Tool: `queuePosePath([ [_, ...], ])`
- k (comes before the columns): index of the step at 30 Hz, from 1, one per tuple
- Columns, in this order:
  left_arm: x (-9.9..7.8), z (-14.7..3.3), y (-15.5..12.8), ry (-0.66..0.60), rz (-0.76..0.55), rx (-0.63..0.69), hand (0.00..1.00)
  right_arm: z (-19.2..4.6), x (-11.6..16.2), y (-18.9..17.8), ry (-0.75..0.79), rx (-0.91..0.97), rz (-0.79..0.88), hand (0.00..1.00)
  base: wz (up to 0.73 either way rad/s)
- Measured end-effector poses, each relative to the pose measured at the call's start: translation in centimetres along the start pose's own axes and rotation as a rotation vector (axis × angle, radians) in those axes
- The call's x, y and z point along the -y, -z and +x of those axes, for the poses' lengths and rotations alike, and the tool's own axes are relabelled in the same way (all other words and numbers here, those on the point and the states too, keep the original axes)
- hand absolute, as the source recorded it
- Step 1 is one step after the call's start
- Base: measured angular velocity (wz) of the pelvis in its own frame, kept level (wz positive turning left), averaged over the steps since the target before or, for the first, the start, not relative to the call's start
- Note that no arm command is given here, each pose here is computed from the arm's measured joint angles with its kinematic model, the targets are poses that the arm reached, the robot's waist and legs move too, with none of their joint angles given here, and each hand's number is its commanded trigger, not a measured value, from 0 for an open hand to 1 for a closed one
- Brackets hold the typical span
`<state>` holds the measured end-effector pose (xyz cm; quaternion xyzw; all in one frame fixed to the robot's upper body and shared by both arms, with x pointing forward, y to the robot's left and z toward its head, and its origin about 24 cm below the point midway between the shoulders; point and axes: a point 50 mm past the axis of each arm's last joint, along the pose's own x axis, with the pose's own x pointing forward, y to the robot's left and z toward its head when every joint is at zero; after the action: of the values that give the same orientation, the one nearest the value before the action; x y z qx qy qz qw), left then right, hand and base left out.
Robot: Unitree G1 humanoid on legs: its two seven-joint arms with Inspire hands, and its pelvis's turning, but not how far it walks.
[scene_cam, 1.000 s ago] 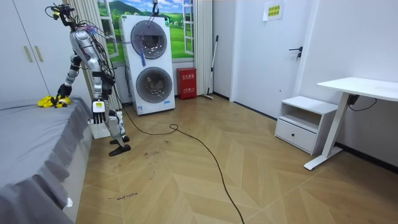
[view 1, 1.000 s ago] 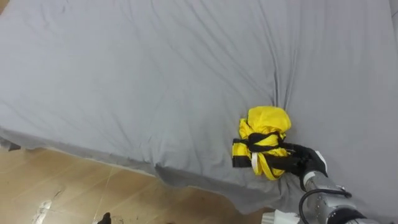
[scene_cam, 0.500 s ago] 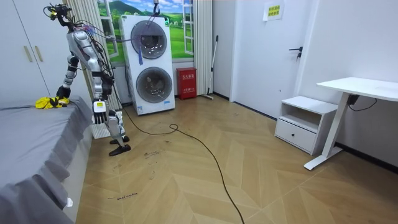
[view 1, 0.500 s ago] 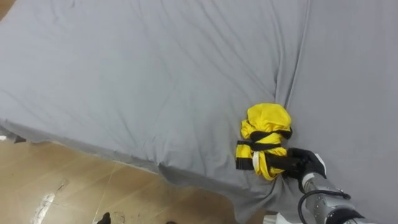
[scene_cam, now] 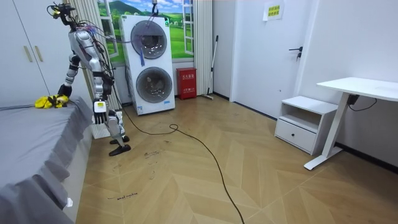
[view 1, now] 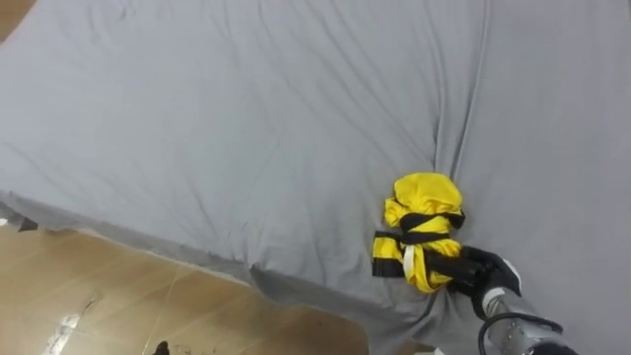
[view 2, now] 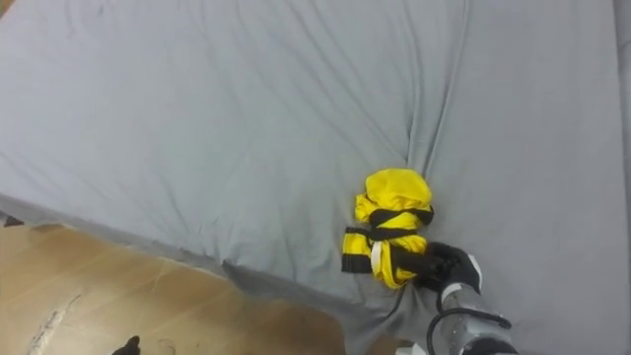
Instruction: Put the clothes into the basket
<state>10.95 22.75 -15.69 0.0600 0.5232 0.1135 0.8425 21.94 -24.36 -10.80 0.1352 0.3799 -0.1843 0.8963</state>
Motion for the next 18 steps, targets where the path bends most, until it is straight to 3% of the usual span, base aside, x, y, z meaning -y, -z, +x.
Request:
queuePosePath([
  [9, -1.0, -0.4, 1.8, -0.026, 0.039, -0.031, 0.0, -1.2, 1.2, 0.3, -0.105, 0.095, 0.288, 1.0, -0.26],
  [15, -1.2, -0.9, 3.4, -0.024, 0.117, -0.065, 0.0, -2.7, 2.9, 2.0, -0.115, 0.1, 0.296, 1.0, -0.61],
  [18, -1.1, -0.9, 3.7, -0.016, 0.134, -0.079, 0.0, -3.2, 2.6, 1.2, -0.135, 0.146, 0.321, 1.0, -0.86],
])
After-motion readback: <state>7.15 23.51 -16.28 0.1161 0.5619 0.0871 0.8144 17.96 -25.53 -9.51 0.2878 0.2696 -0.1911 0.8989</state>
